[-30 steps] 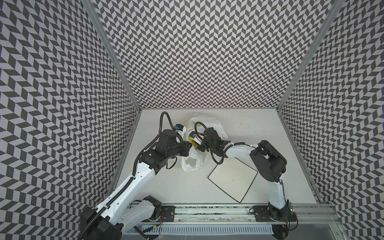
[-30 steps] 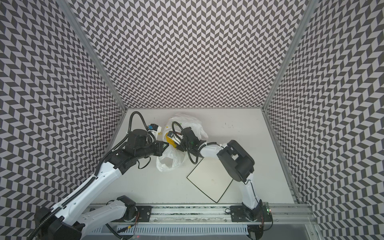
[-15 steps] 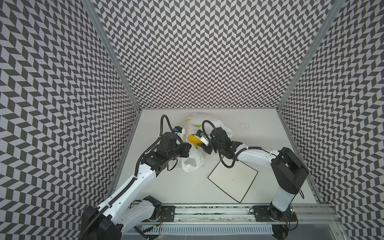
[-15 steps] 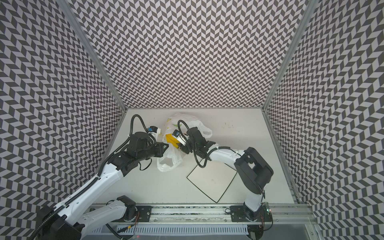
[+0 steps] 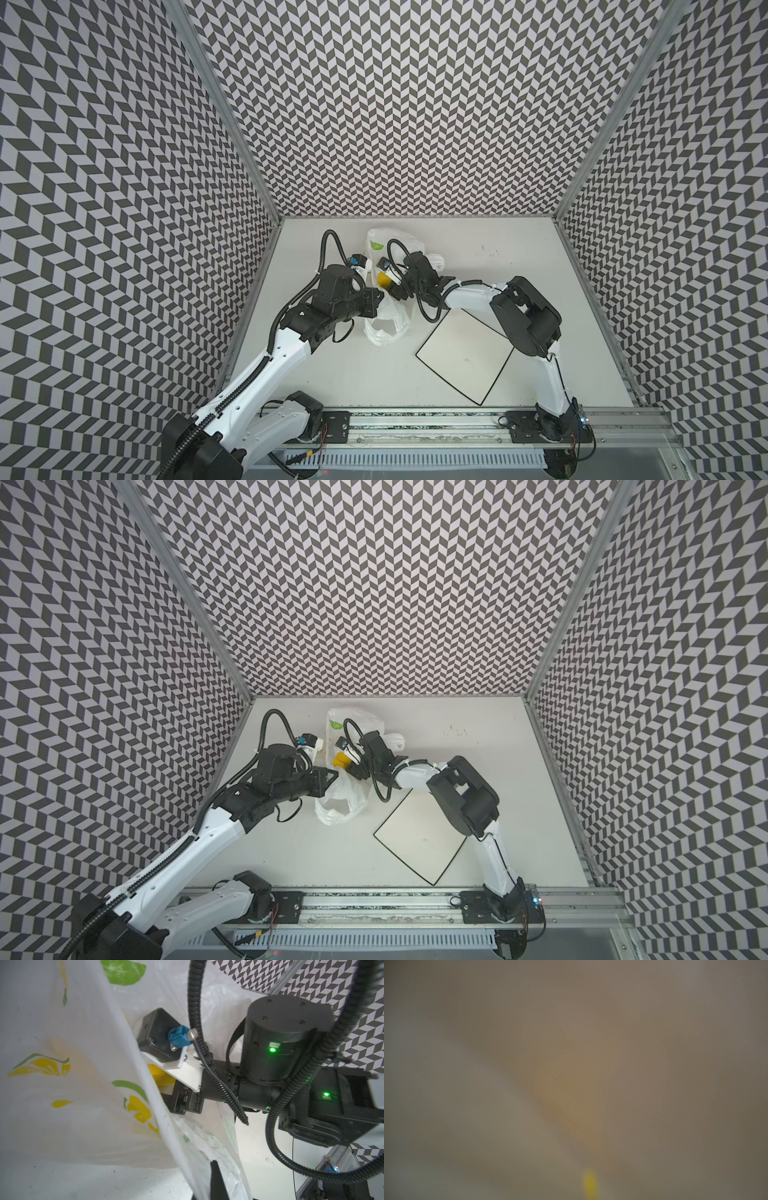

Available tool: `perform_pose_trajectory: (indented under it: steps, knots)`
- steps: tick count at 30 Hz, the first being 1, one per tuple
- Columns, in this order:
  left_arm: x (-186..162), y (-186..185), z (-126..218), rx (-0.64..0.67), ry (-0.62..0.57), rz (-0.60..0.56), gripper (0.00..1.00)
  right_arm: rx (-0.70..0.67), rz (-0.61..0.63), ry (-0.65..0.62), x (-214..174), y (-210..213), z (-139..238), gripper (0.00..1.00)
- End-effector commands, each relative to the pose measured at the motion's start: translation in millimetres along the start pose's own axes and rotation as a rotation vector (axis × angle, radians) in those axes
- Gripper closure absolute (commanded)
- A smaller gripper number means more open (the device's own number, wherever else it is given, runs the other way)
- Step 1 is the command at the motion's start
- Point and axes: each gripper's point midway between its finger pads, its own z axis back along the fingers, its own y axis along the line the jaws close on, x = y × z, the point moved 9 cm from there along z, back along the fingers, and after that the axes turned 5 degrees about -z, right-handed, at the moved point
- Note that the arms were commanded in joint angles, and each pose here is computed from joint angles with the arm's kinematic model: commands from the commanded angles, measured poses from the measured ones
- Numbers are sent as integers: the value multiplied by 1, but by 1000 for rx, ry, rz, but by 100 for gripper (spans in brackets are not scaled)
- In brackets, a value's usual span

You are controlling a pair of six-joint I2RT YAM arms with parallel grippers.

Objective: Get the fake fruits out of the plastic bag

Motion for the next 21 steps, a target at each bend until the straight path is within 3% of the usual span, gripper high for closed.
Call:
perform_pose_trajectory:
  steps: [1, 5, 7, 11, 15, 21]
  knots:
    - [11, -7, 8, -23, -1, -46, 100, 25, -15, -32, -2, 0, -15, 20]
    - [14, -6, 9, -1, -8, -46, 100, 68, -4, 4, -9, 5, -25, 22]
    - [16, -4, 9, 16, -20, -37, 100, 106, -24, 24, -8, 6, -26, 29]
    - [18, 1, 10, 66, -47, -16, 100, 214, -7, 91, -8, 16, -20, 57]
    - [14, 7, 10, 104, -70, 5, 100, 236, 6, 110, 0, 18, -3, 85]
    - [4, 16, 5, 139, -85, 42, 100, 252, -41, 51, 41, 18, 36, 92]
